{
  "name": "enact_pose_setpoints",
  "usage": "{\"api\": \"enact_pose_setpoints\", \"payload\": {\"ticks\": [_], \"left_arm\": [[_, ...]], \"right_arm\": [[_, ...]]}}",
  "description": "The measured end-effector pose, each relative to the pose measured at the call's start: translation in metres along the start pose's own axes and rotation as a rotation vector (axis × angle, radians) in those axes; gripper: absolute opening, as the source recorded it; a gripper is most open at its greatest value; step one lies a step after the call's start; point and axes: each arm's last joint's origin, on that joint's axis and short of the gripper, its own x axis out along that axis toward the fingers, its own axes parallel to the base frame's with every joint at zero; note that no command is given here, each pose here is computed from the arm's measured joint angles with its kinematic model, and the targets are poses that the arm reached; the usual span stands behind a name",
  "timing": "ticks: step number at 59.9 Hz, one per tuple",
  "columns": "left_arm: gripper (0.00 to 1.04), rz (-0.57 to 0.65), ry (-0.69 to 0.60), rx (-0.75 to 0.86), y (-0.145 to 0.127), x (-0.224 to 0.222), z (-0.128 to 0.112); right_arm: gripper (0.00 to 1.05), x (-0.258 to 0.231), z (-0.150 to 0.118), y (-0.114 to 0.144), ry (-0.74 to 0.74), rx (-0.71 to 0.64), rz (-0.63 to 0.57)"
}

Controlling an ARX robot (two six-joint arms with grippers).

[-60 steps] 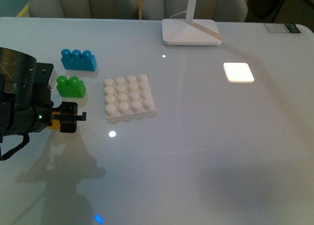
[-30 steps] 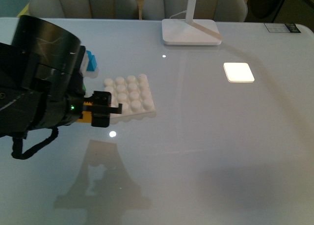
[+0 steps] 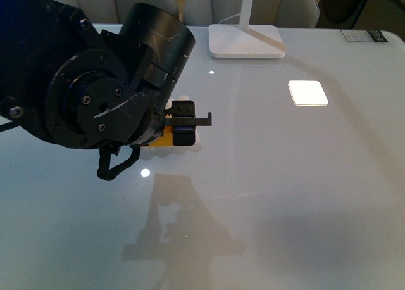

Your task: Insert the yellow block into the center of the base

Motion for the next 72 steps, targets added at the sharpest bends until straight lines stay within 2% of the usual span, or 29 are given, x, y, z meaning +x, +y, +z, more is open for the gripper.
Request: {"api": "enact_pose_setpoints", "payload": {"ticks": [32,58,72], "left_arm": [[0.63,0.065,-0.065,-0.129,-0.03,0.029,0.03],[0.63,0.075,-0.067,-0.102,-0.047,0.053,0.026],[0.63,0.097,-0.076,-0.092,-0.043,0.06,0.029]], "right_arm": [[0.96,0.0,0.0,0.0,0.0,0.0,0.0],[0.96,0.0,0.0,0.0,0.0,0.0,0.0],[0.96,0.0,0.0,0.0,0.0,0.0,0.0]]}}
